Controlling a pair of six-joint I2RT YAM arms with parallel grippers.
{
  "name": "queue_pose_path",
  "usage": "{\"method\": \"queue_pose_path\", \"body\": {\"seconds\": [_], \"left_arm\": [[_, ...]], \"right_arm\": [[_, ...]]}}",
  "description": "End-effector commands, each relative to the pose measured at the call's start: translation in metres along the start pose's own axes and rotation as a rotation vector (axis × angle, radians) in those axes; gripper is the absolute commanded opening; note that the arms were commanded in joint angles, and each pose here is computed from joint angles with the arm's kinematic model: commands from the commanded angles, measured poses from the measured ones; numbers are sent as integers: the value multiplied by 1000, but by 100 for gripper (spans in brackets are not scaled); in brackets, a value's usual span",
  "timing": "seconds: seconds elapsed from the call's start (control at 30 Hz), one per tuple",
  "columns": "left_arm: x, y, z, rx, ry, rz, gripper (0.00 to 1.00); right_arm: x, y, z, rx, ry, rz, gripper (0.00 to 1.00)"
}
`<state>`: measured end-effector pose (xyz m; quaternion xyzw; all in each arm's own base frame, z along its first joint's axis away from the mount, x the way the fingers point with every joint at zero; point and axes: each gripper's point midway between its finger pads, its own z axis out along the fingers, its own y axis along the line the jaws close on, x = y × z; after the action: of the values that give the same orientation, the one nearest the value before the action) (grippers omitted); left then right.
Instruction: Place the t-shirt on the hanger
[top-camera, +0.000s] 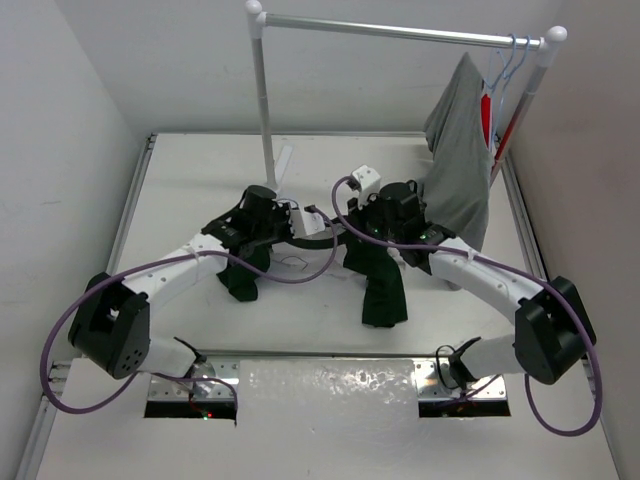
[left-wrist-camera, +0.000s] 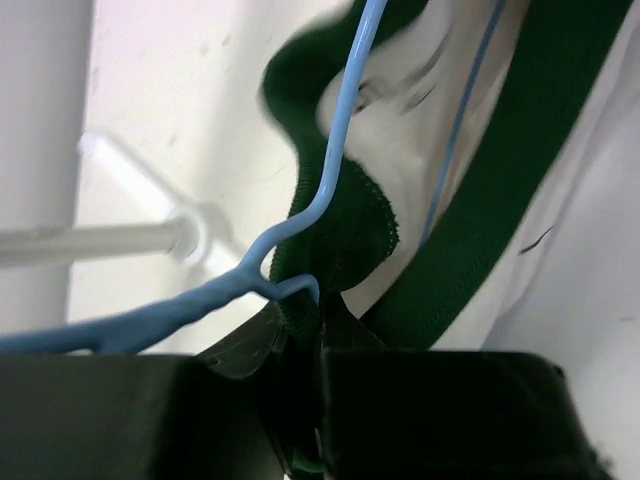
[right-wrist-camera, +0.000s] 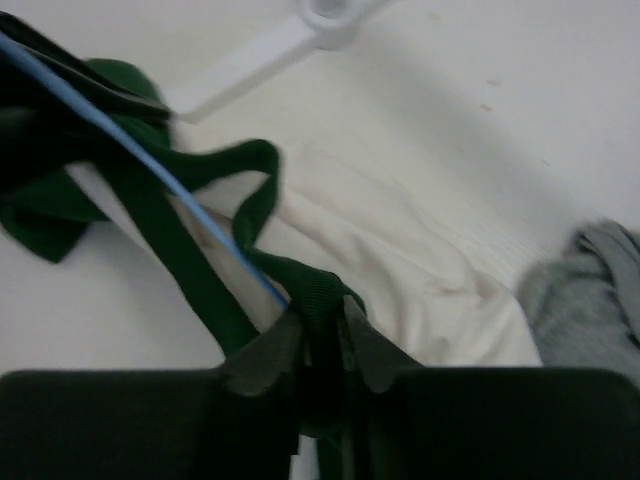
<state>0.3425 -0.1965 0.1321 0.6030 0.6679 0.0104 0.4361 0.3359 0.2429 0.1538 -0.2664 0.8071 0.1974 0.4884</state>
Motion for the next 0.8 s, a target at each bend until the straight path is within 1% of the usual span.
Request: {"method": "queue_pose_path", "body": {"seconds": [0.0, 0.03, 0.07, 0.13, 0.17, 0.2, 0.27, 0.33, 0.37, 0.4, 0.47, 0.5, 0.57, 0.63, 0.7, 0.73, 0.77], "left_arm": [[-32, -21, -8, 138, -141, -77, 0], [-35, -21, -8, 143, -153, -80, 0], [-36, -21, -7, 143, -156, -88, 0], [-35, -21, -6, 151, -148, -86, 0], [-33, -21, -5, 151, -140, -83, 0], [-33, -21, -5, 149, -137, -79, 0], [-32, -21, -6, 150, -133, -71, 0], [-34, -22, -7, 158, -142, -58, 0], [-34, -23, -8, 163, -146, -56, 0], [-36, -23, -9, 166, -154, -52, 0], [-38, -25, -13, 175, -164, -41, 0], [-39, -24, -13, 174, -165, -41, 0], [-41, -22, -16, 168, -172, -42, 0], [-43, -22, -18, 168, -176, -47, 0], [-45, -22, -20, 175, -185, -55, 0], [-45, -21, -21, 173, -186, -63, 0], [-46, -19, -21, 170, -187, -67, 0]], "right_arm": [[-48, 44, -8, -234, -142, -142, 22], [-44, 51, -8, -279, -133, -159, 30], [-36, 61, -10, -345, -112, -175, 49], [-32, 63, -16, -364, -115, -219, 64], [-32, 60, -18, -346, -124, -241, 76], [-29, 59, -19, -342, -124, -249, 79], [-32, 58, -20, -341, -142, -279, 81], [-30, 58, -17, -344, -136, -289, 79], [-21, 56, -9, -343, -100, -290, 78], [-26, 57, -6, -350, -101, -300, 75], [-21, 59, 7, -385, -62, -309, 71], [-20, 65, 9, -423, -55, -309, 65], [-15, 70, 16, -463, -21, -297, 57], [-10, 71, 27, -478, 8, -276, 49], [-3, 69, 35, -477, 31, -261, 42], [0, 69, 36, -474, 38, -249, 32], [3, 68, 36, -471, 48, -244, 26]]}}
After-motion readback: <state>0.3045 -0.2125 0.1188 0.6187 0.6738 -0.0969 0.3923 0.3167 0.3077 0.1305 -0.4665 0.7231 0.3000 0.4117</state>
